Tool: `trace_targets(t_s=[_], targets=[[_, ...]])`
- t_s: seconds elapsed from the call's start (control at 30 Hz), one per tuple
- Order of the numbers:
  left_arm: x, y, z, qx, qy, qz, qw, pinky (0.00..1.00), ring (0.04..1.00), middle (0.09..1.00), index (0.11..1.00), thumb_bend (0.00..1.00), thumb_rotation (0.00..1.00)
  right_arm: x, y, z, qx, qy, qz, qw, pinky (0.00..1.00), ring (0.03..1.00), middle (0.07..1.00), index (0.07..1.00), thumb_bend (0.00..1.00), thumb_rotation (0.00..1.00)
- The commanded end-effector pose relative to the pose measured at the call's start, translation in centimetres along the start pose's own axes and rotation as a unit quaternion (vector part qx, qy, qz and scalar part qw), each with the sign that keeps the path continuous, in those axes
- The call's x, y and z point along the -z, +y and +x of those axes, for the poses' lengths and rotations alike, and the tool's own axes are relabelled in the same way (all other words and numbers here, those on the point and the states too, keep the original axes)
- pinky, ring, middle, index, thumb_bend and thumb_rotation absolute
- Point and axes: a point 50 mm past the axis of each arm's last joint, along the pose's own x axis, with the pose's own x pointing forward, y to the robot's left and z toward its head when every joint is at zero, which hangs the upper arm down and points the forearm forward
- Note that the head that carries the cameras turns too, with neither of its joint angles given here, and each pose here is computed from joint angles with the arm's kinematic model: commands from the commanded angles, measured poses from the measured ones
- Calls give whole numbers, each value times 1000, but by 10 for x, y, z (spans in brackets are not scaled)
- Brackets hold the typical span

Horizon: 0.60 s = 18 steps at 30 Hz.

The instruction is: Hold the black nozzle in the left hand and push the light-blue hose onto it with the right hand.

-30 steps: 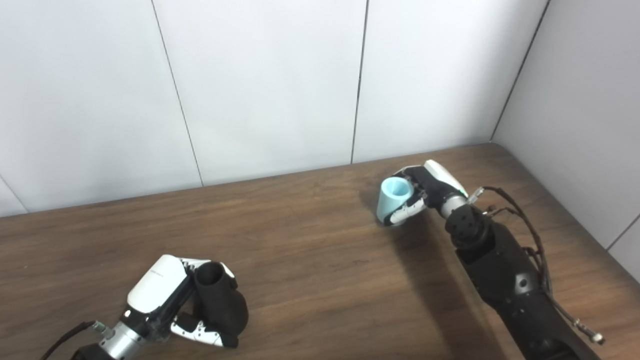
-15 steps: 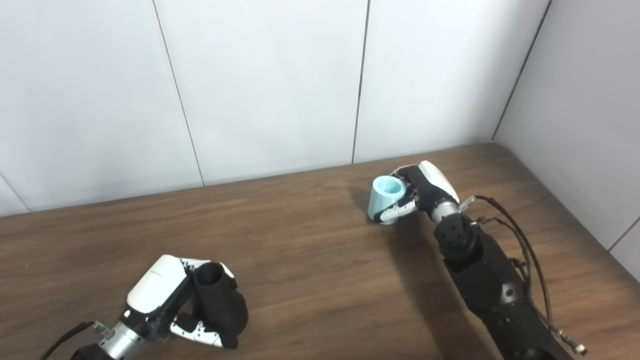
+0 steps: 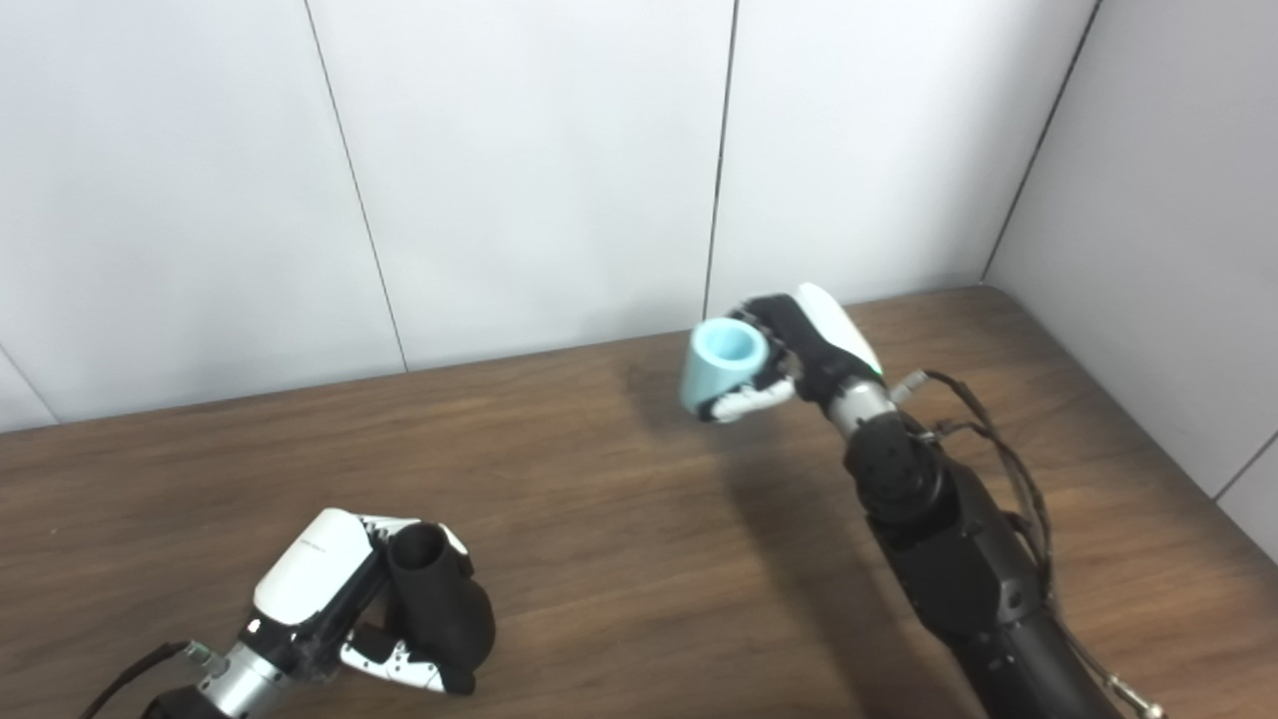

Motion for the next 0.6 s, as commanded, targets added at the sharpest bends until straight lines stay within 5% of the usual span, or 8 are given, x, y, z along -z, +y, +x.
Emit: trace_targets(t_s=[0.0,0.57], targets=[[1,-47,-28,121,50,15,991,301,389,473,482,528,0,-39,-20,9,14,-58,1,998,269,327,418,534,517,0],[-13,-53,5,123,49,19,991,248,336,472,482,528,0,-153,-5,-13,-108,-202,7,973,225,293,409,520,520,0]])
